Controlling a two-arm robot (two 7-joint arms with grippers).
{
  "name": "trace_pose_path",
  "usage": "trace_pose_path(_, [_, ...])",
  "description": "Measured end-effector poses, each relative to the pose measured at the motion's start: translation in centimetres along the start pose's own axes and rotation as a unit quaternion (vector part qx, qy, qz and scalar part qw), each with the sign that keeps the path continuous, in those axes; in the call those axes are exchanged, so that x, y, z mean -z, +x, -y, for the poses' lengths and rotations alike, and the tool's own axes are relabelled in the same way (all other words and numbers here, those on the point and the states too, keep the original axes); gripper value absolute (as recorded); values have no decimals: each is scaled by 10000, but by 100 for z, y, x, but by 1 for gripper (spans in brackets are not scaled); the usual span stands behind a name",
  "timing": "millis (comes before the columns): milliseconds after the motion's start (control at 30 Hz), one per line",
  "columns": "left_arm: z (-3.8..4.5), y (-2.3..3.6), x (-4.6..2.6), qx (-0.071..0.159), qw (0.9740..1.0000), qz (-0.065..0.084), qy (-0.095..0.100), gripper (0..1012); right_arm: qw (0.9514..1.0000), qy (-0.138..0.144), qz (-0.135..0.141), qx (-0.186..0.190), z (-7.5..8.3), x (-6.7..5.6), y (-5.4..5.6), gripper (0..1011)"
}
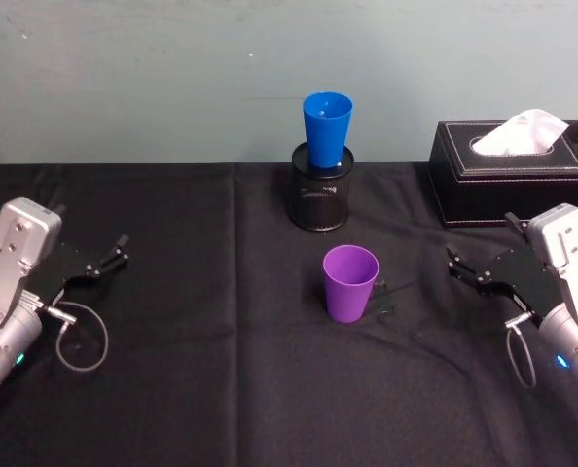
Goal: Pick up one cup with a gripper and tap it against the other cup.
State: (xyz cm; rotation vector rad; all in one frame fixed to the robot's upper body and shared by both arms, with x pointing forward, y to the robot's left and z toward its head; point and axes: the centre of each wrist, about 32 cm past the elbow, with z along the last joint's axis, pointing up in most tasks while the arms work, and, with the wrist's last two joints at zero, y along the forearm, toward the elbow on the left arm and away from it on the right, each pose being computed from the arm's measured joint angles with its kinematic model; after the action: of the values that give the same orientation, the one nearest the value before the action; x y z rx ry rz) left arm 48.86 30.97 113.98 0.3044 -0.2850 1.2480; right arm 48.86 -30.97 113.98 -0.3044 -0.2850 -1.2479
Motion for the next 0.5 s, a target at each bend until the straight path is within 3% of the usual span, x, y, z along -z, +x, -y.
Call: trace_pose_path(500, [0, 0, 0, 0, 10000, 0, 0, 1000, 10000, 0, 0, 0, 0, 0, 0, 1000])
